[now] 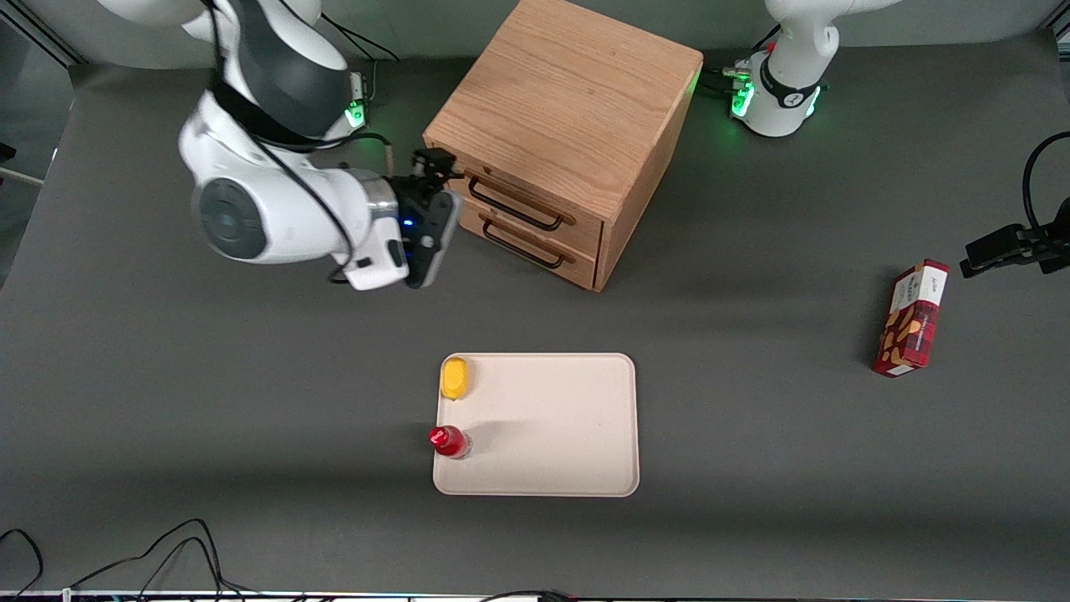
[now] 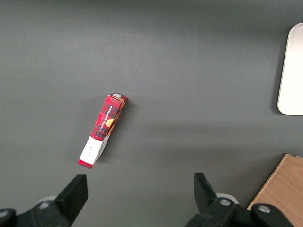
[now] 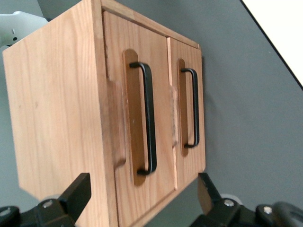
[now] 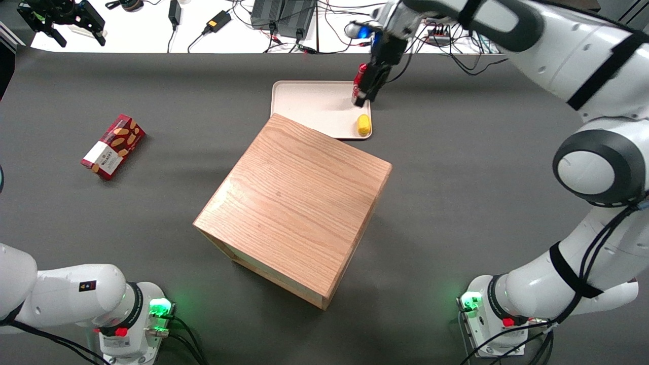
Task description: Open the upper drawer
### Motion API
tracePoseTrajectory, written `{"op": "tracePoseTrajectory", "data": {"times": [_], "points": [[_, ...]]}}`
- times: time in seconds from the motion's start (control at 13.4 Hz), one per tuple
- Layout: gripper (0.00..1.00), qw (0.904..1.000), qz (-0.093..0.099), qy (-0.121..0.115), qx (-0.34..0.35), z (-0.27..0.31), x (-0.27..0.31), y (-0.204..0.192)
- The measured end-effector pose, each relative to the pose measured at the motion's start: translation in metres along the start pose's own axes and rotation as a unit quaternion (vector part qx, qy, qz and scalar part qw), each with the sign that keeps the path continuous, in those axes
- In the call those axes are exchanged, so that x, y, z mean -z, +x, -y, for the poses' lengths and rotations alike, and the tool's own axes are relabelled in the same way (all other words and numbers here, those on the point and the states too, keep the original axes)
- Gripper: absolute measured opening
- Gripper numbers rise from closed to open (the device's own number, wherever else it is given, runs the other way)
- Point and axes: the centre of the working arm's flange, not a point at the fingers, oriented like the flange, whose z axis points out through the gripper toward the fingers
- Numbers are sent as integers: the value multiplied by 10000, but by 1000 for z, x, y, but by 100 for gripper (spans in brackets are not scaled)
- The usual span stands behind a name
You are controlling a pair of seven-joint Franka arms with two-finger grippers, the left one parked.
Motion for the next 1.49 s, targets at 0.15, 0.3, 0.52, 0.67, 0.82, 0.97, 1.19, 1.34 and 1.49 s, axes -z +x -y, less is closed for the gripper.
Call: {"op": "tracePoseTrajectory", "data": {"times": [0.15, 0.3, 0.52, 0.67, 0.82, 0.97, 1.19, 1.34, 1.49], "points": [[100, 10000, 23, -53, -16, -7, -27, 15], [100, 10000, 22, -67, -30, -14, -51, 22], [100, 9999, -8, -127, -49, -19, -79, 25], [100, 9998, -18, -169, -34, -18, -93, 26], [100, 9998, -10, -205, -8, -16, -107, 27], [100, 9996, 9, -296, 15, -17, -117, 27], [100, 9993, 20, -387, 5, -22, -125, 25], [100, 9990, 27, -436, -9, -26, -124, 23], [100, 9989, -40, -464, -57, -33, -119, 23]]}}
